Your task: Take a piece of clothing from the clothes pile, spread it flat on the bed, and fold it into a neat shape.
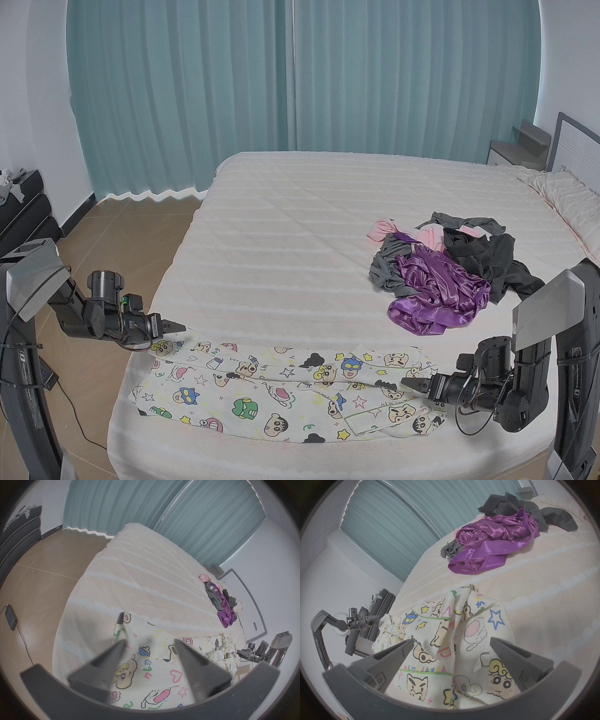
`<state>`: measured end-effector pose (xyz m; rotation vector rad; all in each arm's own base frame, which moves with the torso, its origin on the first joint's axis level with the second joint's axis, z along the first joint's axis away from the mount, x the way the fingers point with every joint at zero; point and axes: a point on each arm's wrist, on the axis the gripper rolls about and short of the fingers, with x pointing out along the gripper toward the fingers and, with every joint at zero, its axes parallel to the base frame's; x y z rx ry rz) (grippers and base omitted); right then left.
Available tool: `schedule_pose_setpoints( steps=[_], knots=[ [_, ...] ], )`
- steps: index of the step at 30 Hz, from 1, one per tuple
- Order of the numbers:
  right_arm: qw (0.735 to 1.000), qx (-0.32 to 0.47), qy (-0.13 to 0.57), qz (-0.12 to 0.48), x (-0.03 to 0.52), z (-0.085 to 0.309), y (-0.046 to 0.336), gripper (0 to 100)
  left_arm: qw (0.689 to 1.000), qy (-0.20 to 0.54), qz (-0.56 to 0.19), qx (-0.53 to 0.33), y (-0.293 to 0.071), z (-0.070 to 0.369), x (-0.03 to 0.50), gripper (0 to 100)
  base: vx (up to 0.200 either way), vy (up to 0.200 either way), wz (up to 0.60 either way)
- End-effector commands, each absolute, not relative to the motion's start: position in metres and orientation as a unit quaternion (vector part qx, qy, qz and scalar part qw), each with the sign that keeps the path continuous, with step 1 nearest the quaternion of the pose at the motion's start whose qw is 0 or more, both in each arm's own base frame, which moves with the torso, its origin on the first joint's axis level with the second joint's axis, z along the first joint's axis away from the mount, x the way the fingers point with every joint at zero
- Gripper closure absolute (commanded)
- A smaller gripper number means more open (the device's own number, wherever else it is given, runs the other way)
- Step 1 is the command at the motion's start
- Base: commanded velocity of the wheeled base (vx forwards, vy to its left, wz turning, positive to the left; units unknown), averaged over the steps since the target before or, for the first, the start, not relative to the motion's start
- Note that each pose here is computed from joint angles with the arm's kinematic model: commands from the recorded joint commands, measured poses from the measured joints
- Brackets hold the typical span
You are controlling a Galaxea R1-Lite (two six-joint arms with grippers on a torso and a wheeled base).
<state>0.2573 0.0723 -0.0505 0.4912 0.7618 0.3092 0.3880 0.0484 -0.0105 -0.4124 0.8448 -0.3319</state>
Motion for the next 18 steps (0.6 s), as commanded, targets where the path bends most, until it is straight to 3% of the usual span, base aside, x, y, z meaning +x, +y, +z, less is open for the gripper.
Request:
schedule_pose_setpoints(
  steps=[1, 18],
  knots=[
    [0.889, 0.237, 0.361, 0.151, 0.258, -0.05, 0.073, 0, 0.877, 0.407, -0.156, -0.201, 0.05, -0.013, 0.388, 100, 0.0, 0.0, 0.0],
    [0.889, 0.237, 0.36, 0.151, 0.258, -0.049, 0.073, 0, 0.892, 0.384, -0.14, -0.195, 0.06, 0.02, 0.375, 100, 0.0, 0.0, 0.0]
  ],
)
